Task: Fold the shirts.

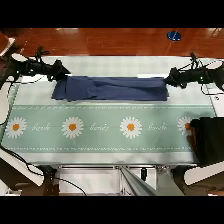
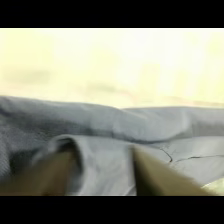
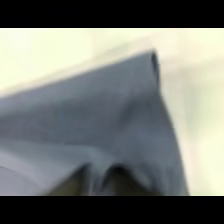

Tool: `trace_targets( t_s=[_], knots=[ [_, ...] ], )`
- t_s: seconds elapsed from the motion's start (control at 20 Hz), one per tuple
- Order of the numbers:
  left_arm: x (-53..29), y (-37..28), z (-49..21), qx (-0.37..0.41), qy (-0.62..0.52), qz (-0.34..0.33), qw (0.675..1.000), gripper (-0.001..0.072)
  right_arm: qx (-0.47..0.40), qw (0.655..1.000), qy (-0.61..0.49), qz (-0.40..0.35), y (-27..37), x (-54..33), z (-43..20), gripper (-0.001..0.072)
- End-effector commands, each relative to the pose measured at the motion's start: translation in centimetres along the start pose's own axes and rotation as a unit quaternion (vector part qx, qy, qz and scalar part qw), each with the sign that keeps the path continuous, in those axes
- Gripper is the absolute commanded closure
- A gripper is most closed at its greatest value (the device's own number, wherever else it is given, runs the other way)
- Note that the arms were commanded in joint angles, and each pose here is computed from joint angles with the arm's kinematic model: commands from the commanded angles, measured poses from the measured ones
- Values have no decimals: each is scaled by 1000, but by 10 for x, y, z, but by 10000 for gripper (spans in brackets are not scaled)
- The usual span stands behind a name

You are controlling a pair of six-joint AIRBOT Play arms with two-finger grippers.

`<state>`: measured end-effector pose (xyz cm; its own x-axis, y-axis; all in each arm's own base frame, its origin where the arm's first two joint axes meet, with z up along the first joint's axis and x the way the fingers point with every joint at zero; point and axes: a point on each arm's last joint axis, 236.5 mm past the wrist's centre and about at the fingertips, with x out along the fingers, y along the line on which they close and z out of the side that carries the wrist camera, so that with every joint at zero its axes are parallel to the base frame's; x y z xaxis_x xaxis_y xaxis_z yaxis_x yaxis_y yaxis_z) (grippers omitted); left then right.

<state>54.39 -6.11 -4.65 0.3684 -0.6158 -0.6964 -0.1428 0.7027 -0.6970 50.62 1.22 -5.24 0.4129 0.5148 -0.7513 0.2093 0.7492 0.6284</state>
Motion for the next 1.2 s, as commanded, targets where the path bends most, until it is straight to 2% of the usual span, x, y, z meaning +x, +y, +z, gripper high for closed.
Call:
trace_targets(
  t_s=[0.0,0.15,0.25,0.35,0.5,0.75,0.85,0.9,1.0,1.05,1.1,1.15],
  knots=[
    [-12,12,13,10,8,15,1000,200,2,1000,-22,-3,-9,-10,24,304],
    [-76,44,16,20,17,85,996,200,29,998,-47,-40,-44,-54,42,304],
    [-108,53,14,28,2,117,993,200,64,995,-26,-73,-79,-66,29,303],
    [-122,44,13,38,-42,121,991,200,85,993,-2,-79,-94,-56,11,304],
    [-120,9,3,69,-116,100,986,200,97,994,41,-42,-82,-21,-12,302],
    [-90,-44,-38,143,-94,75,982,201,83,992,95,28,-35,29,-38,302],
    [-78,-57,-42,156,-89,66,982,201,63,992,107,31,-18,41,-47,311],
    [-72,-63,-47,159,-84,60,982,201,61,991,110,34,-12,44,-49,364],
    [-59,-72,-54,156,-71,44,984,211,61,990,115,60,4,42,-51,689],
    [-54,-77,-58,154,-66,36,985,349,48,990,112,73,11,34,-49,691],
    [-49,-83,-63,154,-59,27,986,661,35,991,107,77,15,21,-46,691],
    [-45,-90,-67,159,-55,23,986,678,18,992,103,71,16,4,-44,691]
  ],
)
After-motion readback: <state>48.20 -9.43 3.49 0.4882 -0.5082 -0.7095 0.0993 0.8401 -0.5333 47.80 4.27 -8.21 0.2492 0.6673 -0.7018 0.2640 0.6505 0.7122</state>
